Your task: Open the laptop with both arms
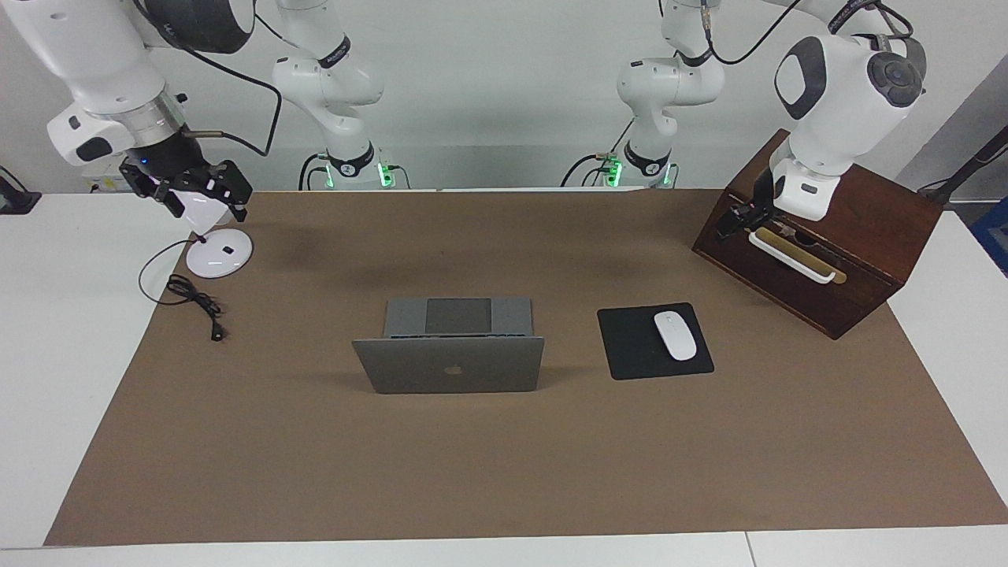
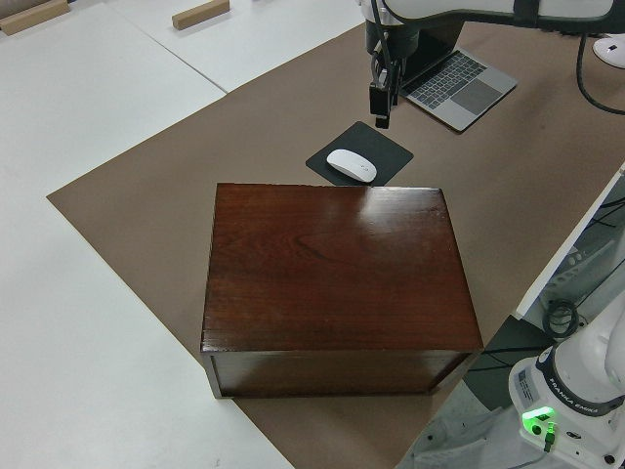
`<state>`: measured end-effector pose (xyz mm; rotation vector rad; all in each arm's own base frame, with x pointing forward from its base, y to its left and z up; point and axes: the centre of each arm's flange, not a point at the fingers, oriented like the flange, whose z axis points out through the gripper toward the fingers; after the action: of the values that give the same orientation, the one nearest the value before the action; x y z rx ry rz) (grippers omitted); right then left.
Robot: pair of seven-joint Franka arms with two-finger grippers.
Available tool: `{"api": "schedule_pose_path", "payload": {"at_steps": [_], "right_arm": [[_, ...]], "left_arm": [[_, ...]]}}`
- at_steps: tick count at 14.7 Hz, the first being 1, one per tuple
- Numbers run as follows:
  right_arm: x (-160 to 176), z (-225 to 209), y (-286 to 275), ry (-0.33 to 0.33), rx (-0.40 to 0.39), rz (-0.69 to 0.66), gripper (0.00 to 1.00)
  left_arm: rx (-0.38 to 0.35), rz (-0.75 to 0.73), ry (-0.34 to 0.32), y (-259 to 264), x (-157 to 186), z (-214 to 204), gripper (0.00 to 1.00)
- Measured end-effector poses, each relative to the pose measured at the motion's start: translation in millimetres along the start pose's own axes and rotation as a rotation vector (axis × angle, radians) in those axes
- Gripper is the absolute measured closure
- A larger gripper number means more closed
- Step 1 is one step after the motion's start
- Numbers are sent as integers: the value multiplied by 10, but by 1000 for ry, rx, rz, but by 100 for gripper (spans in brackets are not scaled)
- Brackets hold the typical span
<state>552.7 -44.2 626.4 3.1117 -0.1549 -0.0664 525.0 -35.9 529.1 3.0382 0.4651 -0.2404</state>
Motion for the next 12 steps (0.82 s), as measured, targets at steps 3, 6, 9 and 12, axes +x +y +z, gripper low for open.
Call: {"api": "schedule_pose_path", "payload": {"at_steps": [3,6,9,12], "right_arm": [[-4,-4,-3,0,0,-1,0],[-8,-7,-4,0,0,-1,0],[-13,-8,-9,-1,7,-1,0],[-18,-11,14,-1,8,4,0]], "left_arm": [[-4,55,12,11,-26,-204,0],[9,90,0,12,-117,-480,0],[61,124,13,30,-171,-655,0],[67,125,16,25,-157,-663,0]]}}
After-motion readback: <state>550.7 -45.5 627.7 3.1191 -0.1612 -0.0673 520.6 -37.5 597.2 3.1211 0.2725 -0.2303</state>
